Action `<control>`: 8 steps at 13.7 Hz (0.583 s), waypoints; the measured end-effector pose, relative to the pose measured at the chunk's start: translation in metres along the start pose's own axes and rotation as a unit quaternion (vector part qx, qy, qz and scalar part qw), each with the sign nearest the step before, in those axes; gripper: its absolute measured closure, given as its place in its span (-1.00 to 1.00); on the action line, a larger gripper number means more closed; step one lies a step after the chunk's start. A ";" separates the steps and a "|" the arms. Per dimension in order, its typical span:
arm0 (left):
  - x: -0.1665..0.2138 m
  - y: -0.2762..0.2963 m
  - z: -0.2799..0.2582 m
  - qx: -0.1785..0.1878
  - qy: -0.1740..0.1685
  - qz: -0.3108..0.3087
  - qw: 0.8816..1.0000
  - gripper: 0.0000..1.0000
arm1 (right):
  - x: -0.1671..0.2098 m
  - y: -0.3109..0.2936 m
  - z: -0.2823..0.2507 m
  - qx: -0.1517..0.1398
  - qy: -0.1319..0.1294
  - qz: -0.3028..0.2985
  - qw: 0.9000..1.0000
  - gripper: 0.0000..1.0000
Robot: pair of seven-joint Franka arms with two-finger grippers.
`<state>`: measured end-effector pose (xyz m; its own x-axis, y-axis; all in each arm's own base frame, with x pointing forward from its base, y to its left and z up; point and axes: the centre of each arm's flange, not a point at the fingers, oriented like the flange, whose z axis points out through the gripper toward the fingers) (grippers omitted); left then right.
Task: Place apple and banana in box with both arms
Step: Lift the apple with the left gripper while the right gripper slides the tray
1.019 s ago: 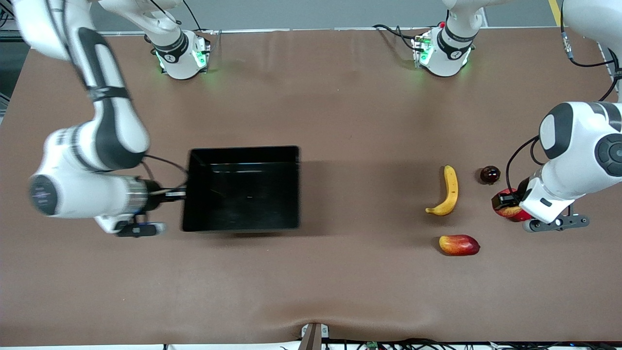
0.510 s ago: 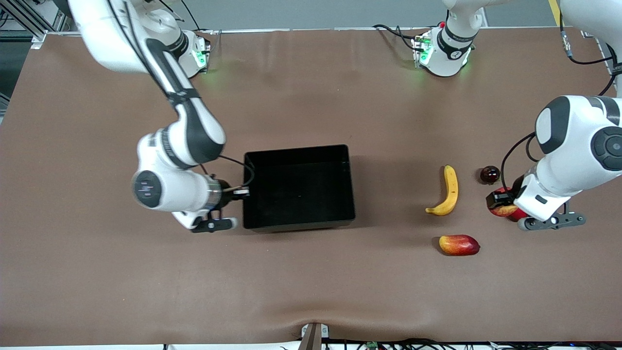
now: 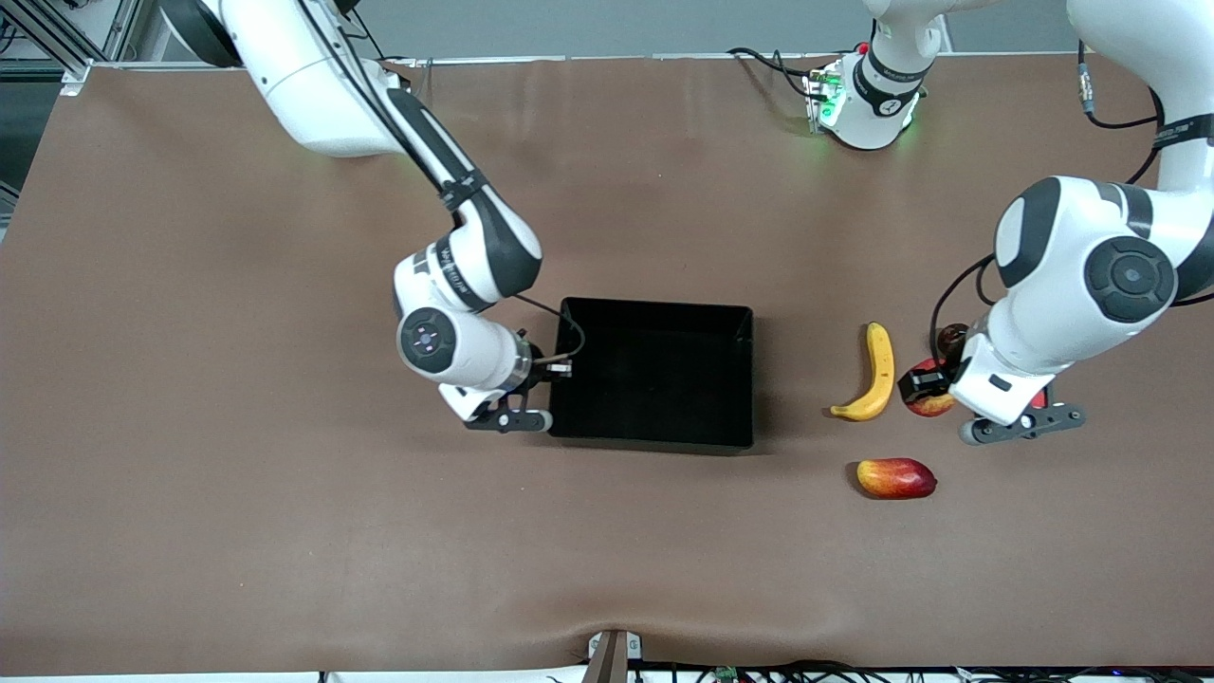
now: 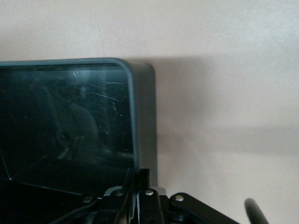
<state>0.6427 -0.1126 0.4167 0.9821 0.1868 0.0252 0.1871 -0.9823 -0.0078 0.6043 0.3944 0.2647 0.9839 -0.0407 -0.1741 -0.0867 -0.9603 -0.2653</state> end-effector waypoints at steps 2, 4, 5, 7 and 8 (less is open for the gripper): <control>-0.002 0.023 -0.001 -0.006 0.002 -0.011 1.000 -0.31 | 0.006 0.002 -0.010 -0.005 0.014 -0.004 1.000 0.36; -0.009 0.049 0.007 -0.008 -0.004 -0.015 1.000 -0.31 | 0.021 0.013 -0.031 -0.010 0.037 -0.001 0.999 -0.07; -0.013 0.060 0.013 -0.009 -0.009 -0.015 1.000 -0.31 | 0.033 0.023 -0.050 -0.006 0.053 0.006 0.999 -0.26; -0.021 0.079 0.024 -0.009 -0.016 -0.004 1.000 -0.31 | 0.056 0.050 -0.102 0.005 0.091 0.023 0.996 -0.71; -0.026 0.091 0.027 -0.010 -0.017 0.001 1.000 -0.31 | 0.064 0.066 -0.131 0.005 0.111 0.028 0.993 -0.89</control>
<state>0.6347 -0.2061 0.3884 0.9827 0.1850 -0.0083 0.1850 -0.9826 0.0127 0.6822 0.2922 0.3606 0.9875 -0.1558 0.0241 -0.1436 -0.9520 -0.2704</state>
